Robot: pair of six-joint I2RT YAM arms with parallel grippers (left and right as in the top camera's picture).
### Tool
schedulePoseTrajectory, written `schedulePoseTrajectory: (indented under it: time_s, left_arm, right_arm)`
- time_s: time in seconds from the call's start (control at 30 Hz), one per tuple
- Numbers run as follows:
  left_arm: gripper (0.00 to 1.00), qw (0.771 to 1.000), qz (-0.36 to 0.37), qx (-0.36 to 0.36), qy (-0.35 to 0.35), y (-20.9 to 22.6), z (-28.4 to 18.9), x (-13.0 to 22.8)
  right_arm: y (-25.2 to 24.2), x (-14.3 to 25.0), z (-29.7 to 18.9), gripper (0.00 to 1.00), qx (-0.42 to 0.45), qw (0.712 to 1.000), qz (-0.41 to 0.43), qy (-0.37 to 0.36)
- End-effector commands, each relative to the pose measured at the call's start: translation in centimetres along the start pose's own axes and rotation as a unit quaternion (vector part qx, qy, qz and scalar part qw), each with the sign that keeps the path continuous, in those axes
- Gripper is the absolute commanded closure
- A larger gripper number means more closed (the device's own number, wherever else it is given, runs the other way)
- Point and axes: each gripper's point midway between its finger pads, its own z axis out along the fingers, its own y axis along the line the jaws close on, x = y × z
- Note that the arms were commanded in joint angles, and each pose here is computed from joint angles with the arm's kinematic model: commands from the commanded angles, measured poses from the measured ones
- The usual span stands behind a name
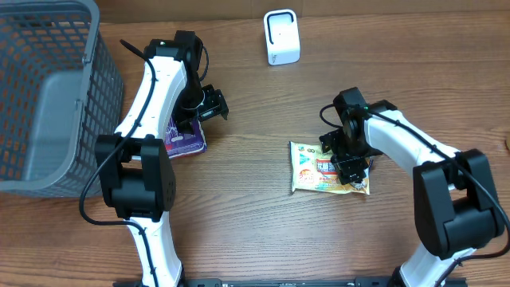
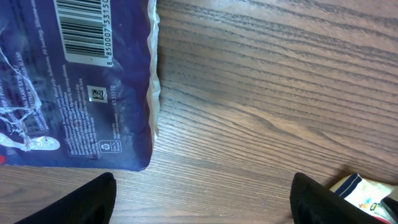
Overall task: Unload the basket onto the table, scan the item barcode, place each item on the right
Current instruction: 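Grasp the yellow bag with the right gripper and lift it, then hold the yellow bag up to the white scanner with the right gripper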
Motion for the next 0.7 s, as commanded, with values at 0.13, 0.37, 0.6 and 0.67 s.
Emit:
schedulePoseTrajectory:
  time_s: [0.13,0.37,0.6,0.67]
  left_arm:
    - [0.16,1.0,0.015,0.005,-0.013,-0.6,-0.8,0.0]
    - [0.16,1.0,0.016,0.005,-0.014,-0.6,-0.8,-0.1]
    - [0.15,1.0,0.016,0.006,-0.014,-0.7,-0.8,-0.1]
    - [0.16,1.0,0.017,0.006,-0.015,-0.7,-0.8,-0.1]
  right_arm:
    - [-1.5,0.1,1.7,0.85,0.023,1.0,-0.004,-0.005]
    - [1.1,0.9,0.4,0.96,-0.016,0.989,-0.144,0.011]
    - [8.0,3.4,-5.1,0.96,-0.128,0.898,-0.42,0.008]
    - [9.9,3.8,-7.5,0.96,-0.154,0.863,-0.48,-0.015]
